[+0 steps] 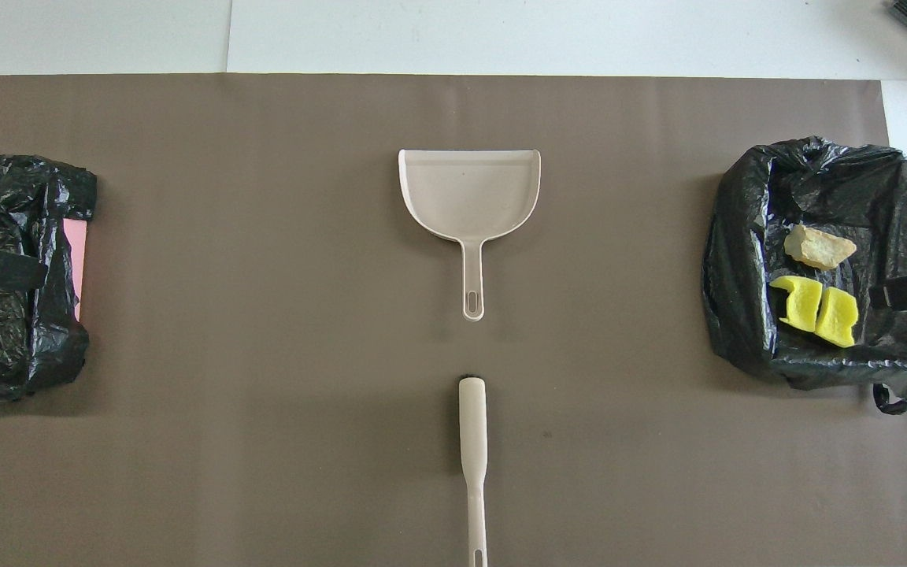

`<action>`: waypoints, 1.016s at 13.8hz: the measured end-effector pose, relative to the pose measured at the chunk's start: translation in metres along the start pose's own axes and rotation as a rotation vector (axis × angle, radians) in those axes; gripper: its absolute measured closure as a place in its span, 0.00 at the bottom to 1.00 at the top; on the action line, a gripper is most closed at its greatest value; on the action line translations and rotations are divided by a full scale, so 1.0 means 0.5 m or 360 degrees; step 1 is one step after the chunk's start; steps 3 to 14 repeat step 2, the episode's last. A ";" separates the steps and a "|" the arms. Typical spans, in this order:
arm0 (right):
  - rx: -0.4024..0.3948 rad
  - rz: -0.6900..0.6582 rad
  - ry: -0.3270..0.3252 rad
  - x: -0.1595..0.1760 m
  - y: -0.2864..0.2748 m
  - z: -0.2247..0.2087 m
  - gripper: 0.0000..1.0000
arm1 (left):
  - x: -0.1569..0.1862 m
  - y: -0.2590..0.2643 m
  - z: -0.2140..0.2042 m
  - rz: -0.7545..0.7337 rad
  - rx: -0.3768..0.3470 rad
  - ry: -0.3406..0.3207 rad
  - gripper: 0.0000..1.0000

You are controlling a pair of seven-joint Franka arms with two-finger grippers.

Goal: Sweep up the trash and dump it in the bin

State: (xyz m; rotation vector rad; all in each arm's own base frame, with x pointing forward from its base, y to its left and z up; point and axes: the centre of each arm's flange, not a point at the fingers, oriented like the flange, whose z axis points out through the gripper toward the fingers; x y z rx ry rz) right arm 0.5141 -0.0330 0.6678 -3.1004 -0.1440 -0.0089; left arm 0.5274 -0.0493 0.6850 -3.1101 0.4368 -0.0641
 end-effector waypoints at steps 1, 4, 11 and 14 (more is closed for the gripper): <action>0.0000 0.0000 0.0000 0.000 0.000 0.000 0.00 | 0.000 0.000 0.000 0.0000 0.0000 0.0000 0.00; 0.0000 0.0000 0.0000 0.000 0.000 0.000 0.00 | 0.000 0.000 0.000 0.0000 0.0000 0.0000 0.00; 0.0000 0.0000 0.0000 0.000 0.000 0.000 0.00 | 0.000 0.000 0.000 0.0000 0.0000 0.0000 0.00; 0.0000 0.0000 0.0000 0.000 0.000 0.000 0.00 | 0.000 0.000 0.000 0.0000 0.0000 0.0000 0.00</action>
